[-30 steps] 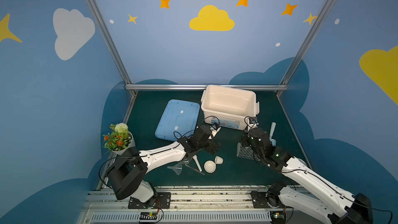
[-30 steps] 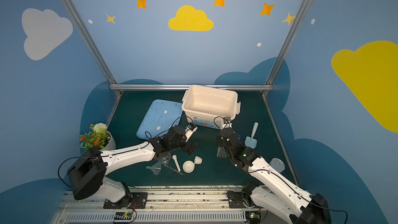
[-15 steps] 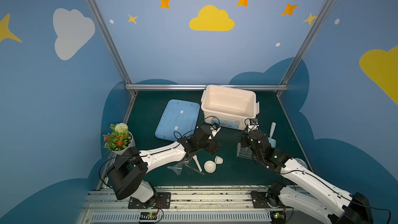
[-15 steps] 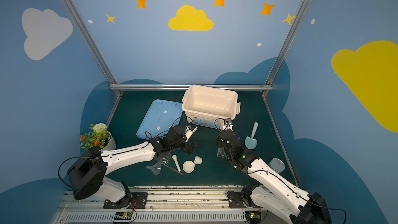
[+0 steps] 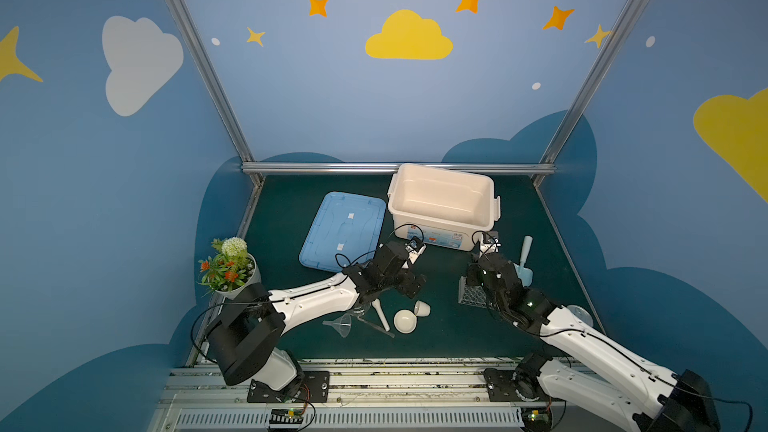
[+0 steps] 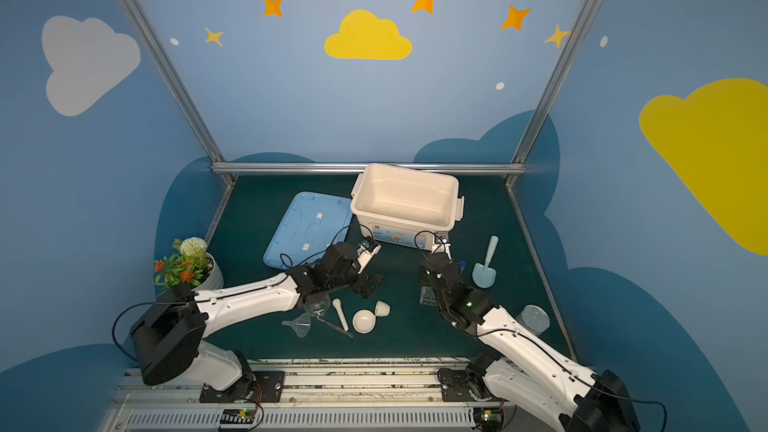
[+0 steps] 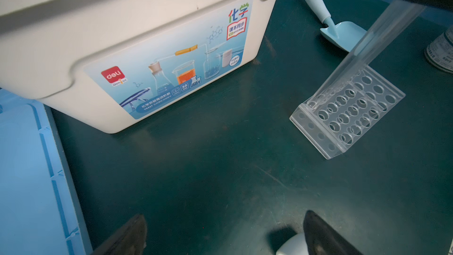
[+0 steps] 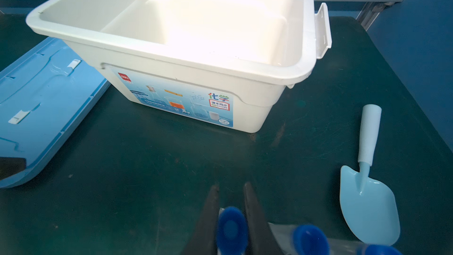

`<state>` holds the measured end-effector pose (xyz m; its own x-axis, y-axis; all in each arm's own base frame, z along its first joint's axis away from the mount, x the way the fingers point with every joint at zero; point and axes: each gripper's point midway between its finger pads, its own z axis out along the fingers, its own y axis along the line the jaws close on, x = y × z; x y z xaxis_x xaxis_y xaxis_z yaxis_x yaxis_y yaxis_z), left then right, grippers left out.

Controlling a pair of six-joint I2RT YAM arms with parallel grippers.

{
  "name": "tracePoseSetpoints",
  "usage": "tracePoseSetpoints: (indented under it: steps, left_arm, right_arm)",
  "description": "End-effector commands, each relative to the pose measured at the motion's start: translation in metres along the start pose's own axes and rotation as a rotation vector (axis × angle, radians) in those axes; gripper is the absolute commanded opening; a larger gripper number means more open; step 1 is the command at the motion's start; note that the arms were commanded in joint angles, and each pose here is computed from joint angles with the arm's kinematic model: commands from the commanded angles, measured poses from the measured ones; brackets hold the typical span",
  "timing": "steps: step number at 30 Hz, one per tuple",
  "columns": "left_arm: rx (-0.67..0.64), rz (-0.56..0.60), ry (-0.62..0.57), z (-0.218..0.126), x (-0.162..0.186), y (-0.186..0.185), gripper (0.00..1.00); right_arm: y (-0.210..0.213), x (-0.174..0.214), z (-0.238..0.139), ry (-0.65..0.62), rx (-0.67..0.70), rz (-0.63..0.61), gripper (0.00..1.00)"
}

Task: Organize the chemistry lab equipment
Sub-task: 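Lower the held tube into a hole of the clear rack with the right gripper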

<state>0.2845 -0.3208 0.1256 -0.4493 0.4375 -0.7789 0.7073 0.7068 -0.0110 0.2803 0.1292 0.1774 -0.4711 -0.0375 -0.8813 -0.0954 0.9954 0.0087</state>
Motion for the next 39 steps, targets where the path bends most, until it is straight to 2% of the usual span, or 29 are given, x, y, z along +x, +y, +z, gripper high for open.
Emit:
tracePoseSetpoints:
  steps: [1,29,39]
  left_arm:
    - [-0.008,-0.011,0.018,0.004,0.002,0.002,1.0]
    - [-0.006,-0.016,0.031,0.006,0.007,0.001,1.0]
    - [-0.006,-0.015,0.036,0.006,0.009,0.001,1.0]
  right_arm:
    - [-0.006,-0.006,-0.003,-0.033,0.022,0.018,0.08]
    - [-0.001,0.013,0.014,0.063,0.028,0.02,0.13]
    - [-0.003,0.015,0.017,0.086,0.033,0.031,0.2]
